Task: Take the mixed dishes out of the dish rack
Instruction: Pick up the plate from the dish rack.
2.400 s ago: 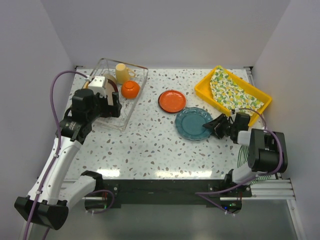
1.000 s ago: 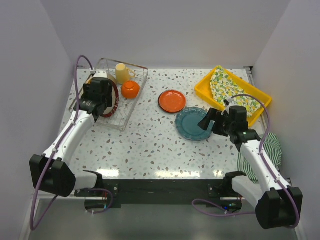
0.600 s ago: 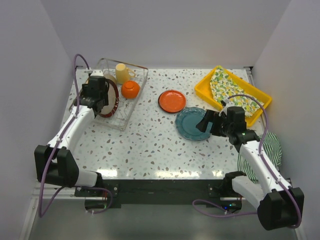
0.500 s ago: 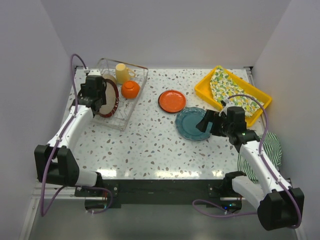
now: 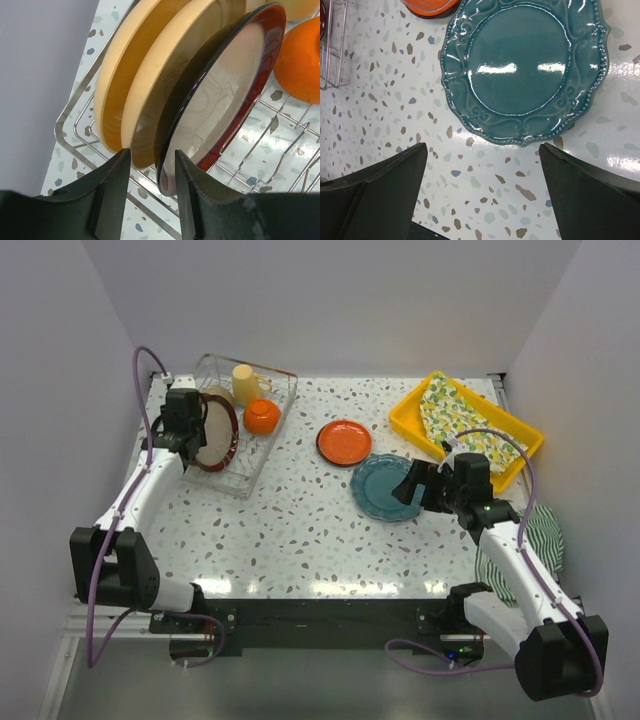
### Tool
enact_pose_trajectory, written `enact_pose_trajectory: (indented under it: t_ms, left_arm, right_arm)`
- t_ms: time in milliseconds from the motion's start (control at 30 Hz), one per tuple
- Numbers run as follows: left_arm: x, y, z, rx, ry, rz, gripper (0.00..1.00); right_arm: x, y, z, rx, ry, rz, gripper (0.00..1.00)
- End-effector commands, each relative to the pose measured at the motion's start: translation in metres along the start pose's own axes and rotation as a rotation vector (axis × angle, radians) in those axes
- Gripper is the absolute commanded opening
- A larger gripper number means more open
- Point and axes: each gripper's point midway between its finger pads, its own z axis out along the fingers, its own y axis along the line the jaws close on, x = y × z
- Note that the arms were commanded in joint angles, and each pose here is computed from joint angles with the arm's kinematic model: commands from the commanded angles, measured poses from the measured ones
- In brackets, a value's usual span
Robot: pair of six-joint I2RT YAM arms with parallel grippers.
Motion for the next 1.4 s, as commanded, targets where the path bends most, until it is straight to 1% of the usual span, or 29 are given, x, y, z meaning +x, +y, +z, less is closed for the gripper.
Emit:
enact_pose_trajectory:
  t_ms: [0, 167, 733, 1033, 1367]
  left_arm:
    - [0.006, -0.03, 0.011, 0.127, 0.019, -0.044, 0.45]
    - [0.0, -0.033, -0.003, 0.166, -0.003, -0.096, 0.5]
    - [-0.013, -0.024, -0.021, 0.14, -0.043, -0.111, 0.5]
    - [-0.005, -0.018, 0.002, 0.087, -0.026, -0.073, 0.52]
    - [-0.004, -0.014, 0.021, 0.105, -0.02, -0.059, 0.51]
  right_arm:
    - [-0.005, 0.004, 0.001, -0.018, -0.014, -0.023, 0.98]
    - [-0.003, 0.003, 0.003, -0.017, -0.012, -0.018, 0.98]
    - [0.001, 0.003, 0.008, -0.029, 0.006, -0.006, 0.98]
    - [0.001, 0.003, 0.008, -0.029, 0.009, -0.006, 0.98]
    - [0.004, 0.003, 0.009, -0.033, 0.014, -0.01, 0.98]
